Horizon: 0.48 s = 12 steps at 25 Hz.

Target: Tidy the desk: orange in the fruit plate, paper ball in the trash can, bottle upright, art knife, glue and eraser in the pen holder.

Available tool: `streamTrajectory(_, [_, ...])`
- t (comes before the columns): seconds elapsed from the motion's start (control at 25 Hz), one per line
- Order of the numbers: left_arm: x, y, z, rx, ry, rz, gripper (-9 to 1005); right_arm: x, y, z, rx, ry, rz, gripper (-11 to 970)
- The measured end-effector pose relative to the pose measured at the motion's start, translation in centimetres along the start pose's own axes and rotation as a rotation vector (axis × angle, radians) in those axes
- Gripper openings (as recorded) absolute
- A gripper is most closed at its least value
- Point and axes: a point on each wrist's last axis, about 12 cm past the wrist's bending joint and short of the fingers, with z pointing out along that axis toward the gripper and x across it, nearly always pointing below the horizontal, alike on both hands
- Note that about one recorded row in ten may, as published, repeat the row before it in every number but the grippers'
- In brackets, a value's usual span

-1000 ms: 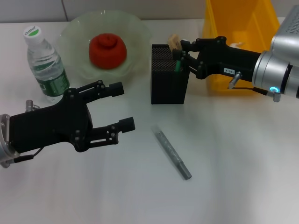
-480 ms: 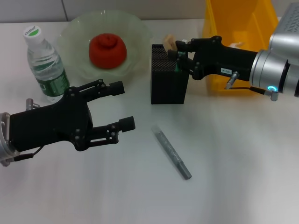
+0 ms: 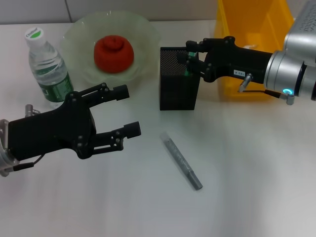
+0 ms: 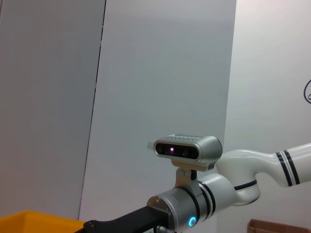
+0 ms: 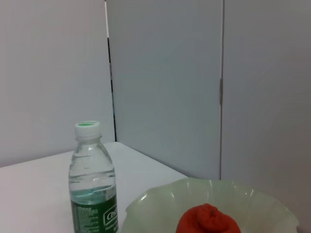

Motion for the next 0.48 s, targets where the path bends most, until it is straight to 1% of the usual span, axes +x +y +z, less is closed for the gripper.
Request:
streamTrajectory(0.16, [0.0, -0.1, 0.0, 0.001, 0.000, -0.001, 801, -0.3, 0.0, -0.1, -0.003, -0.016, 0.000, 334])
streamTrajectory(0.28, [0.0, -0.1, -0.1, 0.003, -0.005, -0.002, 800, -1.3, 0.5, -0.5, -0.037, -0.041, 0.014, 335])
streamTrajectory(0.4, [0.0, -0.2, -0.3, -0.001, -0.009, -0.005, 800, -3.3, 1.2, -1.2, -0.109, -0.036, 0.035, 335])
streamTrajectory(0.48, [0.0, -0.2, -0.4, -0.005, -0.011, -0.006, 800, -5.4, 1.8, -1.8, -0.163, 0.010, 0.035, 335])
